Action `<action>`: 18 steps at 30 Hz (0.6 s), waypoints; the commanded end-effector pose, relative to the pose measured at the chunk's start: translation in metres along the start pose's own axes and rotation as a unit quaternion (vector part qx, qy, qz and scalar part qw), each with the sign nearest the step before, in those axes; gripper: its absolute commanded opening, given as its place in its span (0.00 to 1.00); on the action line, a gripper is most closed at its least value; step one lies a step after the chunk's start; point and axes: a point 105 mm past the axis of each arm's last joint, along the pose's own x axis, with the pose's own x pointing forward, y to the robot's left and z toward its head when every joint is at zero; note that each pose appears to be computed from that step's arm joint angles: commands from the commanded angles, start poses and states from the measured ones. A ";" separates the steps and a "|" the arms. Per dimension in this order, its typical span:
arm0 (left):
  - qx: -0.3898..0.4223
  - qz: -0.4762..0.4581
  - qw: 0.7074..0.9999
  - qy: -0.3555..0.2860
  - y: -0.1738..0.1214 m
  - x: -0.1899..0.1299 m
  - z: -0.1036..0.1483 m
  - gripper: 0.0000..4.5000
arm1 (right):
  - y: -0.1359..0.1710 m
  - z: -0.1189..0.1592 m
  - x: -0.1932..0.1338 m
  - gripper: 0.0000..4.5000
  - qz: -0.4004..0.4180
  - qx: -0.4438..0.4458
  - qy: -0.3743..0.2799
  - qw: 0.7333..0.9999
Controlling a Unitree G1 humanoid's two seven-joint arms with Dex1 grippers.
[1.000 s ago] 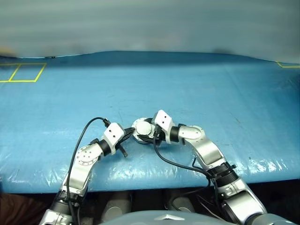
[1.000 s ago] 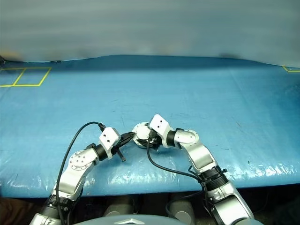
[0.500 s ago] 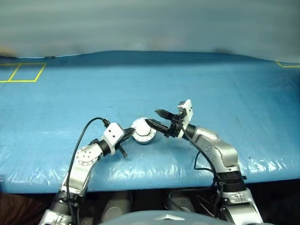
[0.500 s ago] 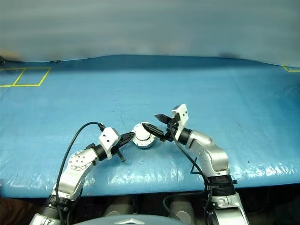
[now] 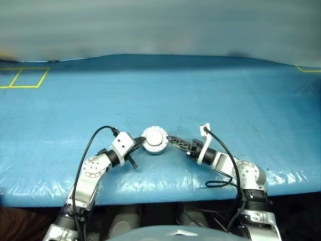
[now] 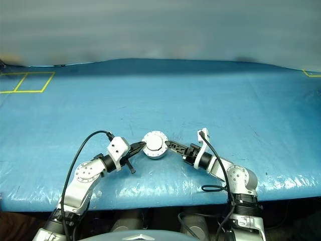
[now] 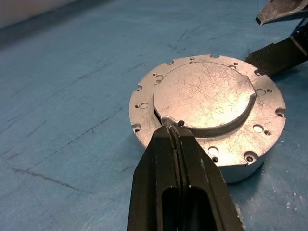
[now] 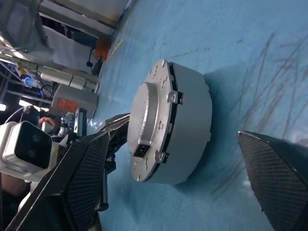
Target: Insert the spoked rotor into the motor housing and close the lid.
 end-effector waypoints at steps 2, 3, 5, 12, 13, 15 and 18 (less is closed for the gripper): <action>-0.008 -0.020 0.999 0.025 -0.013 0.002 -0.014 0.00 | 0.004 -0.005 0.008 0.99 0.014 0.021 0.003 1.000; -0.008 -0.020 0.999 0.025 -0.013 0.002 -0.014 0.00 | 0.004 -0.006 0.010 0.99 0.016 0.023 0.004 1.000; -0.008 -0.019 0.999 0.025 -0.013 0.002 -0.014 0.00 | 0.005 -0.007 0.014 0.99 0.017 0.025 0.007 1.000; -0.005 -0.017 0.999 0.027 -0.012 0.001 -0.015 0.00 | 0.003 -0.011 0.022 0.72 0.012 0.028 0.019 0.999; -0.005 -0.016 0.999 0.028 -0.012 0.001 -0.016 0.00 | 0.003 -0.012 0.022 0.63 0.013 0.026 0.022 0.999; -0.005 -0.017 0.999 0.029 -0.012 0.000 -0.017 0.00 | 0.003 -0.012 0.023 0.53 0.017 0.031 0.020 0.999; -0.006 -0.017 0.999 0.029 -0.013 0.000 -0.017 0.00 | 0.005 -0.010 0.022 0.37 0.026 0.042 0.011 0.999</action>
